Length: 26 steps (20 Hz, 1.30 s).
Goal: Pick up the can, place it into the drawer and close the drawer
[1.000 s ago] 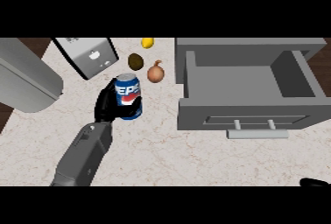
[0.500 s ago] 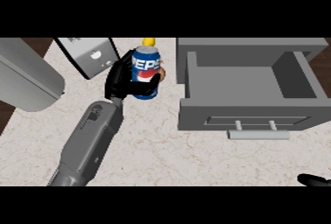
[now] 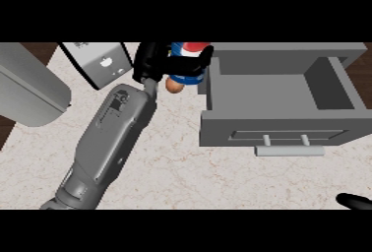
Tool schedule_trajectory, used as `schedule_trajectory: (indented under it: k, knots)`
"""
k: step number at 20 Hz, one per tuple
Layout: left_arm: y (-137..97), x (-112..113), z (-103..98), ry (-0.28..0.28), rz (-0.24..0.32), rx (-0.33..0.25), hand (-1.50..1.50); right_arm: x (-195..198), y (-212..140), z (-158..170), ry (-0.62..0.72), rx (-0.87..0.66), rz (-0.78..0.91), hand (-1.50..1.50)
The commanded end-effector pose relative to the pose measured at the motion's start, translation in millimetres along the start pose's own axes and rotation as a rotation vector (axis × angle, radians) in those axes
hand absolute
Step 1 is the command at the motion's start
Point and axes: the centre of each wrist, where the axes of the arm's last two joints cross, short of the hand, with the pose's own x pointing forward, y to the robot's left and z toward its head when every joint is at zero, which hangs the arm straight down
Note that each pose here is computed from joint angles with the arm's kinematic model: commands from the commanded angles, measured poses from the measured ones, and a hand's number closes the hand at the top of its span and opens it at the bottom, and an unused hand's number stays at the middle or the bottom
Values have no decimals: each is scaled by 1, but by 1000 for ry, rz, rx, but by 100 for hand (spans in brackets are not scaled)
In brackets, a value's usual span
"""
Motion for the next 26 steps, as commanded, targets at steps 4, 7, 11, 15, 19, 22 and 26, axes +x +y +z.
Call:
schedule_trajectory:
  k: [4, 7, 11, 15, 19, 22, 26]
  knots:
    - [-39, 56, -19, 5, -38, -24, 150, -12, 1, -9, 8, -22, -5, -150]
    - [-56, 83, -32, -3, -56, -22, 150, 1, -3, 8, 15, 2, -13, -150]
    - [-63, 84, -46, 15, -80, 4, 150, -3, 8, 7, -7, 1, -28, -150]
    - [-81, 108, -53, 49, -89, -20, 150, 6, -9, -5, -25, 7, -18, -150]
    - [-96, 108, -56, 46, -136, 5, 150, -4, 3, 0, -23, 39, -45, -150]
    - [-95, 102, -58, 58, -134, -10, 150, 0, 1, 1, -23, 12, -31, -150]
    - [-105, 106, -57, 31, -158, 28, 150, 10, 12, -5, -50, 38, -32, -150]
